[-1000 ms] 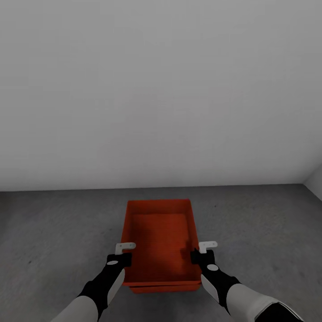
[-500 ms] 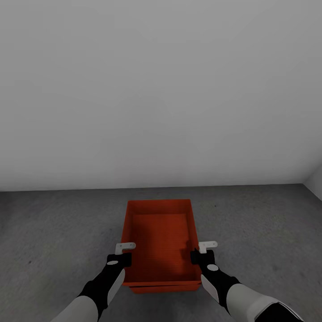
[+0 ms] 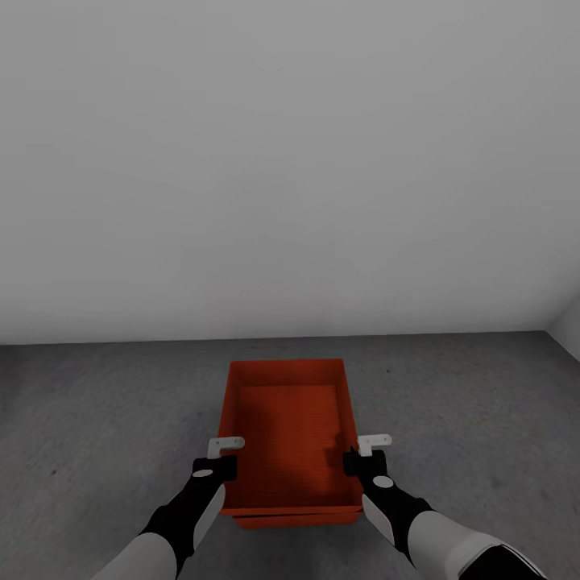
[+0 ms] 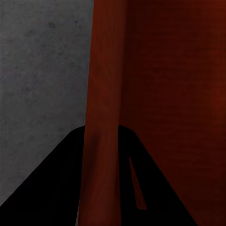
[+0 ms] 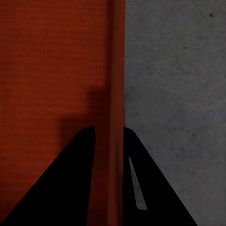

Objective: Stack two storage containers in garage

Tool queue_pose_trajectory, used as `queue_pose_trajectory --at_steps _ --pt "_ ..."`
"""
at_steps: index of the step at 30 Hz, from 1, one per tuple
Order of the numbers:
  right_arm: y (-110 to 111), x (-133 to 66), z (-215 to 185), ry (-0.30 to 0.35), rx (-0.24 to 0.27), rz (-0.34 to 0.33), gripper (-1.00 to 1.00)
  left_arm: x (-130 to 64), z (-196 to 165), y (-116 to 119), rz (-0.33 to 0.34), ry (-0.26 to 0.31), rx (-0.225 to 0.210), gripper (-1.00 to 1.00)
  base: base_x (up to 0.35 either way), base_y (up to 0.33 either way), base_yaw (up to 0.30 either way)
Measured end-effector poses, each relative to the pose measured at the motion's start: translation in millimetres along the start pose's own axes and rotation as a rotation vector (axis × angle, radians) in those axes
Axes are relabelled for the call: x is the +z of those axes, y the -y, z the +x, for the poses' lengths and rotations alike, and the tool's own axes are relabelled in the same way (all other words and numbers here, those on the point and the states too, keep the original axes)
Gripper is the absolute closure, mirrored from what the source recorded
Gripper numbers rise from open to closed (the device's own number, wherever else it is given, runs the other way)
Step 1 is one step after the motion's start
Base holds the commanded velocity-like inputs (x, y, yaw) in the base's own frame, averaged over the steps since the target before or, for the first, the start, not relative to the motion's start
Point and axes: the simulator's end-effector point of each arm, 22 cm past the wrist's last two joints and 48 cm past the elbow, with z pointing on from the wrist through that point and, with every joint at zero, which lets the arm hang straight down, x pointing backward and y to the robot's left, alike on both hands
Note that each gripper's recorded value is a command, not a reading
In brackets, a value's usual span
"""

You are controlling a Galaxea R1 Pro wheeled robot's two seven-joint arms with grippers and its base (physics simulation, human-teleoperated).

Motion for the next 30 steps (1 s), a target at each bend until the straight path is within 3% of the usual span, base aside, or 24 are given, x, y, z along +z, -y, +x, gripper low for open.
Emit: queue_pose_trajectory --at_steps 7,8,9,10,30 --pt "0.1 -0.1 0.2 0.001 0.001 0.0 1.0 -0.1 0.1 0.2 0.0 0.001 0.0 1.0 0.0 0.0 0.0" --pt "0.1 -0.1 0.2 0.001 0.001 0.0 -1.0 -0.1 0.1 0.1 0.0 0.001 0.0 -1.0 0.0 0.0 0.0" --pt "0.7 0.7 -1.4 0.0 0.031 0.001 -1.0 2.2 4.4 -13.8 -0.044 0.025 -0.037 -1.0 0.0 0.0 0.0" --pt "3.1 0.8 -1.2 0.0 0.044 0.009 -1.0 3.8 7.4 -26.4 -0.07 0.02 -0.031 -1.0 0.0 0.0 0.0" --pt "3.8 0.8 -1.4 0.001 0.048 0.011 -1.0 3.9 9.1 -24.5 -0.064 0.017 -0.027 -1.0 0.0 0.0 0.0"
